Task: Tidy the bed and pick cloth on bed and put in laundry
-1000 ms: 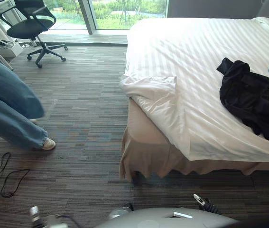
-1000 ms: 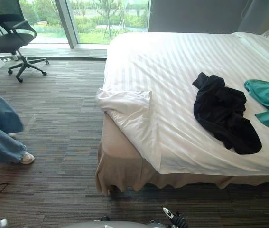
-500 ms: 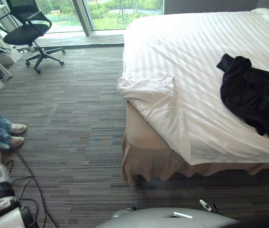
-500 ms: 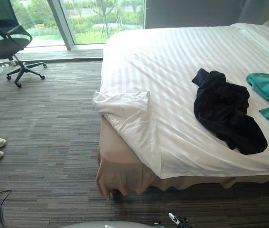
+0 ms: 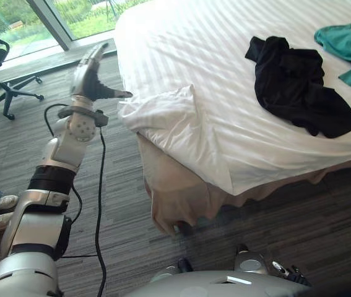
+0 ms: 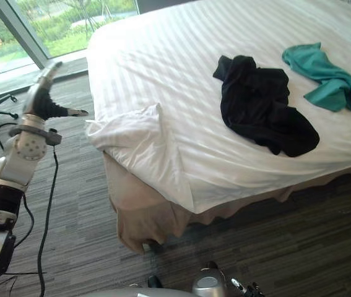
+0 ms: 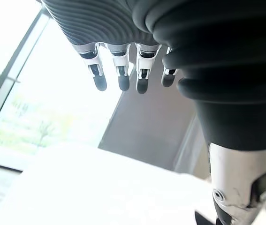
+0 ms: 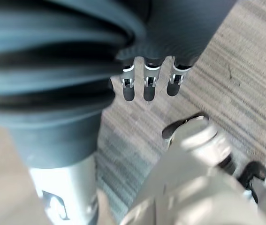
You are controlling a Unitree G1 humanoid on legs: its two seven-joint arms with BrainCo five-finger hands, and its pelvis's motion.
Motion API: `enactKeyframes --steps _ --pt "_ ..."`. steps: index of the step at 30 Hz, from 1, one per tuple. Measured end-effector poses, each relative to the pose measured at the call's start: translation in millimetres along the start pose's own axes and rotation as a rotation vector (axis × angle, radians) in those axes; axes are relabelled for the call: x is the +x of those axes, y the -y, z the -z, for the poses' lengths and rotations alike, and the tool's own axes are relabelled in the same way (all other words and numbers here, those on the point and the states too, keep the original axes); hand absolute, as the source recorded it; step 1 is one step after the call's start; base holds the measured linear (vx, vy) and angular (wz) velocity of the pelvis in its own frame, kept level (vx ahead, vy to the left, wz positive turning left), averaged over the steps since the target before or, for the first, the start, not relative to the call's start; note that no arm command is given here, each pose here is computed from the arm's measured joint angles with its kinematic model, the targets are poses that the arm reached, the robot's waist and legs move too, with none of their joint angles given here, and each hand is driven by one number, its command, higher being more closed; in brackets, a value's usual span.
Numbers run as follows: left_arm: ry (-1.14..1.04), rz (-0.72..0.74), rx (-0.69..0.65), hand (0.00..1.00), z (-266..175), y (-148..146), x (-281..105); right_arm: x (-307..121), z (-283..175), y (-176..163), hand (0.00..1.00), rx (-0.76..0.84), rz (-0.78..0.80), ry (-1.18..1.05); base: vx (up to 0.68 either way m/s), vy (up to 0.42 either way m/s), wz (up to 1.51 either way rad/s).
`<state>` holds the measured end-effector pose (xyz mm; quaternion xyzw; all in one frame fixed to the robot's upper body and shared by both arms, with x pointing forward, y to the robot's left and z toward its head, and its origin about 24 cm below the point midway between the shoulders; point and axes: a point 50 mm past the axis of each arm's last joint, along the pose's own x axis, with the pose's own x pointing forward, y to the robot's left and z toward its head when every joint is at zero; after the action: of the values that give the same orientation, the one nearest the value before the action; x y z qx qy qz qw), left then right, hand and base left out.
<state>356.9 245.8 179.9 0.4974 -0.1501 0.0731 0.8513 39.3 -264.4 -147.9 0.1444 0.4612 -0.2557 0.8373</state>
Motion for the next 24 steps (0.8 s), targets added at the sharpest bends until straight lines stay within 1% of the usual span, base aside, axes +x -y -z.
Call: enactKeyframes --steps 2,4,6,10,13,15,16,17,18,20,22,24 --pt "-0.103 0.034 -0.001 0.00 6.9 10.2 5.3 4.6 -21.0 3.7 0.00 -0.022 -0.007 0.054 -0.08 0.010 -0.26" --pt "-0.177 0.026 0.001 0.00 12.3 7.6 13.0 8.2 -37.4 2.7 0.00 -0.023 -0.019 0.106 -0.06 -0.007 -0.17" --pt "-0.196 0.012 -0.004 0.00 8.8 1.7 22.3 9.4 -48.2 -0.5 0.00 -0.015 -0.033 0.152 -0.06 -0.026 -0.03" --pt "-0.165 -0.022 -0.005 0.00 -6.4 -9.9 35.0 11.9 -68.5 -17.3 0.00 -0.025 -0.100 0.229 -0.05 -0.038 -0.12" --pt "-0.114 -0.049 -0.001 0.00 -28.7 -19.6 48.9 9.4 -84.4 -40.2 0.00 -0.028 -0.188 0.313 -0.06 -0.060 -0.04" --pt "-0.094 -0.094 -0.021 0.00 -45.9 -27.0 58.4 5.7 -95.9 -56.4 0.00 -0.003 -0.258 0.378 -0.08 -0.063 -0.07" --pt "-0.091 -0.109 -0.027 0.00 -50.4 -29.3 60.8 4.8 -99.1 -59.0 0.00 0.002 -0.271 0.393 -0.06 -0.038 -0.10" --pt "-0.090 -0.143 -0.028 1.00 -56.5 -36.8 64.7 4.1 -106.4 -65.4 0.00 0.025 -0.298 0.422 -0.04 0.001 -0.20" --pt "-0.090 -0.173 -0.023 1.00 -62.6 -45.1 68.5 2.7 -114.6 -71.1 0.00 0.037 -0.321 0.454 -0.03 0.020 -0.25" --pt "-0.069 -0.191 -0.023 1.00 -72.6 -52.8 73.2 0.4 -123.6 -77.5 0.00 0.047 -0.351 0.491 -0.03 0.043 -0.22" --pt "-0.044 -0.158 -0.015 1.00 -81.0 -53.7 77.1 0.0 -132.2 -85.4 0.00 0.044 -0.375 0.514 -0.04 0.058 -0.09" --pt "0.003 -0.082 0.035 1.00 -89.6 -55.0 80.0 -3.2 -140.1 -91.9 0.00 0.033 -0.400 0.546 -0.02 0.060 -0.04"
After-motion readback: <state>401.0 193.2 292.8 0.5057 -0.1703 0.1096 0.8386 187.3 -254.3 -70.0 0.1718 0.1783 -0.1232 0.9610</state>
